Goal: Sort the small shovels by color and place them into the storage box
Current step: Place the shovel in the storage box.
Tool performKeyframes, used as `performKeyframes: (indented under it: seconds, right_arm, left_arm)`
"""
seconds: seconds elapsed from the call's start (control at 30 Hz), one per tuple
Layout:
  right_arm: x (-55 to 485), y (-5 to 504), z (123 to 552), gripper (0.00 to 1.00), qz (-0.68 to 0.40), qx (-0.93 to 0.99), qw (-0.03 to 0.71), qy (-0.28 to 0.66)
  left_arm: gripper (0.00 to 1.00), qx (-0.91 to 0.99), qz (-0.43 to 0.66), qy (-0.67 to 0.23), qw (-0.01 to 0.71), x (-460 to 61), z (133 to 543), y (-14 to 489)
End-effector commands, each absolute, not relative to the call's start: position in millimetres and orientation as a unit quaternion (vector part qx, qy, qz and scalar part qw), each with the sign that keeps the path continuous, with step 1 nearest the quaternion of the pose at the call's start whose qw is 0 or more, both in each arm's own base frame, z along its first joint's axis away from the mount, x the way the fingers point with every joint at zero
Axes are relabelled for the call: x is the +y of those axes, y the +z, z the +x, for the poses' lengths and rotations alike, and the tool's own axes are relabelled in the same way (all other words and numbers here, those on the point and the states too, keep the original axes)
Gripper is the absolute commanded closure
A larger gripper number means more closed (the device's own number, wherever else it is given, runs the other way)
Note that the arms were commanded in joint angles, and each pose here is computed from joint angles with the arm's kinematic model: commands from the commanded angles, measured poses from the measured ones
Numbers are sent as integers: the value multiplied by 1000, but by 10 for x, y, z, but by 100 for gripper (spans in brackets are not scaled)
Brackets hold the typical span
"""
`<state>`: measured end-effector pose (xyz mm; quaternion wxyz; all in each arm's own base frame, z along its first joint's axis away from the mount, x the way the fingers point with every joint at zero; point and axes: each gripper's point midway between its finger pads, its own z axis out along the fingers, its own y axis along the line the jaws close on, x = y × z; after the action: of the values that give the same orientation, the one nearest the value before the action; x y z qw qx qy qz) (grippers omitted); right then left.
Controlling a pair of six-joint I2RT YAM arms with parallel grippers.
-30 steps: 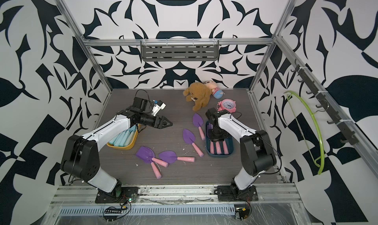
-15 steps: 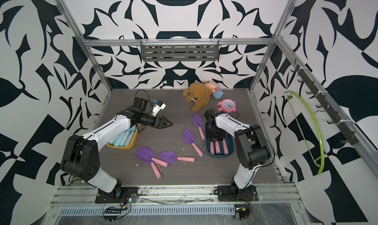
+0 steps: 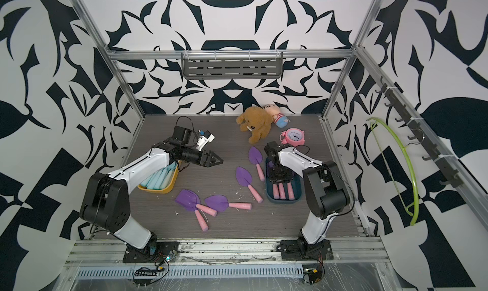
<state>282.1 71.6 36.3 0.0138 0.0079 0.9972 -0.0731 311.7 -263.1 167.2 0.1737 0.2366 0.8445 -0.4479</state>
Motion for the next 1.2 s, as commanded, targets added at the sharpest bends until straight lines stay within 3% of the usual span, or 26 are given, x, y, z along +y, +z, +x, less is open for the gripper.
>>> performKeyframes:
  seconds: [0.0,0.47,0.83,1.17]
  right_arm:
    - [675,412,2793,68,16,997,13,-80]
    - [835,1029,2799,67,31,996,79,-9]
    - [1081,652,2690,68,38,996,43,61]
    - [1032,393,2671,65,43,998,16,38]
  left_arm:
    - [17,843,242,-448,173,-2635,3123,1720]
    - [17,841,248,-446,178,-2629,3116,1762]
    - [17,840,251,-446,182,-2625,3107,1785]
    - [17,840,253,-443,183,-2617,3104,1772]
